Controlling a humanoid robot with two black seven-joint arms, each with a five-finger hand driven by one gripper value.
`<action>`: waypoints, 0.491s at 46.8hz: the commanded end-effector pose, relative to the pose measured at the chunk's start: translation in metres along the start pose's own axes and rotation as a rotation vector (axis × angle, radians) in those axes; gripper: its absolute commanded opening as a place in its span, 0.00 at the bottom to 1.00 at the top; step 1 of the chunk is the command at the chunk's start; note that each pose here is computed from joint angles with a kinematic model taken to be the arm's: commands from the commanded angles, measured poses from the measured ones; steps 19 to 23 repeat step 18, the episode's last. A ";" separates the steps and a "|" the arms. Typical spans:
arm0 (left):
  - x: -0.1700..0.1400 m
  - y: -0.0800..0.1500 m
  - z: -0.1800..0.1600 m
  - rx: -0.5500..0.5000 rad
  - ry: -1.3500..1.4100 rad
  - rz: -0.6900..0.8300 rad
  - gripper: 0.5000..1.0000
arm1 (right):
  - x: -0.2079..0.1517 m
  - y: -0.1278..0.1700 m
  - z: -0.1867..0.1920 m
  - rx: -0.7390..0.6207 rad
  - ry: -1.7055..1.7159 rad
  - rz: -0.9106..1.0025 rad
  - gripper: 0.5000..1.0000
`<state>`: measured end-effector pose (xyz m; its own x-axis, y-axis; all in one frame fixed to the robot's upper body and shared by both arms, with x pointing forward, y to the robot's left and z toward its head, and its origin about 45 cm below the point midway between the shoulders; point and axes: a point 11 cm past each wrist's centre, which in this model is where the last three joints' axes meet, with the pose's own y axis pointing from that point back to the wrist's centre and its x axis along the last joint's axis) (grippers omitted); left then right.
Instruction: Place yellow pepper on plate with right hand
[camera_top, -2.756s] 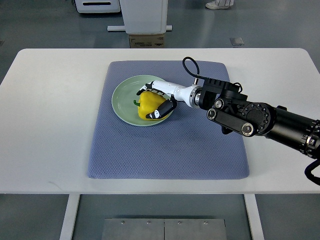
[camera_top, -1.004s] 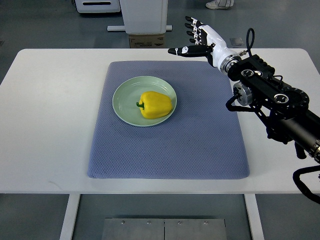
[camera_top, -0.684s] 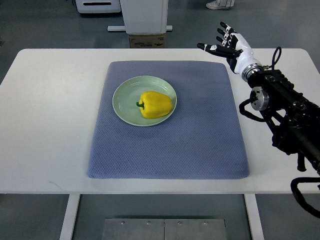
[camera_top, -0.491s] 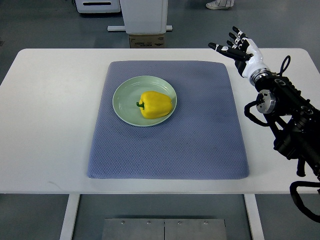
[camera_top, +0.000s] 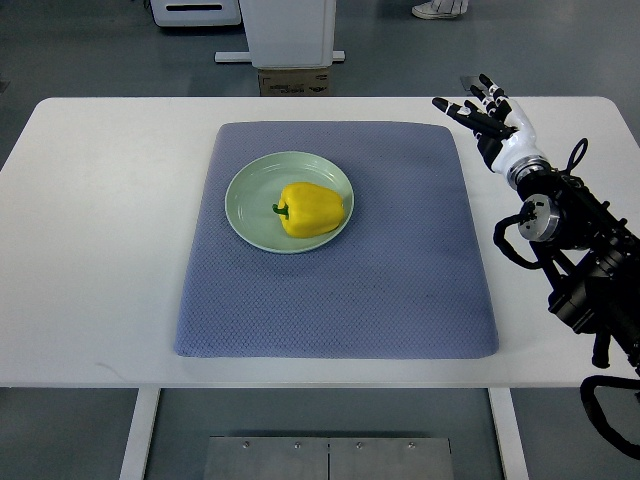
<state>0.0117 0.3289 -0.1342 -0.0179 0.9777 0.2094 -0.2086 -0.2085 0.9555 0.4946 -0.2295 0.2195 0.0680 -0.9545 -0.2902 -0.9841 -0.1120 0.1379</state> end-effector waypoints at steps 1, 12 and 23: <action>0.000 0.000 0.000 0.000 0.000 0.000 1.00 | 0.004 0.002 0.004 -0.007 0.003 0.008 1.00; 0.000 0.000 0.000 0.000 -0.001 0.001 1.00 | 0.016 0.011 0.028 -0.047 -0.012 0.032 1.00; 0.000 0.000 0.000 0.000 0.001 0.000 1.00 | 0.017 0.012 0.030 -0.050 -0.044 0.037 1.00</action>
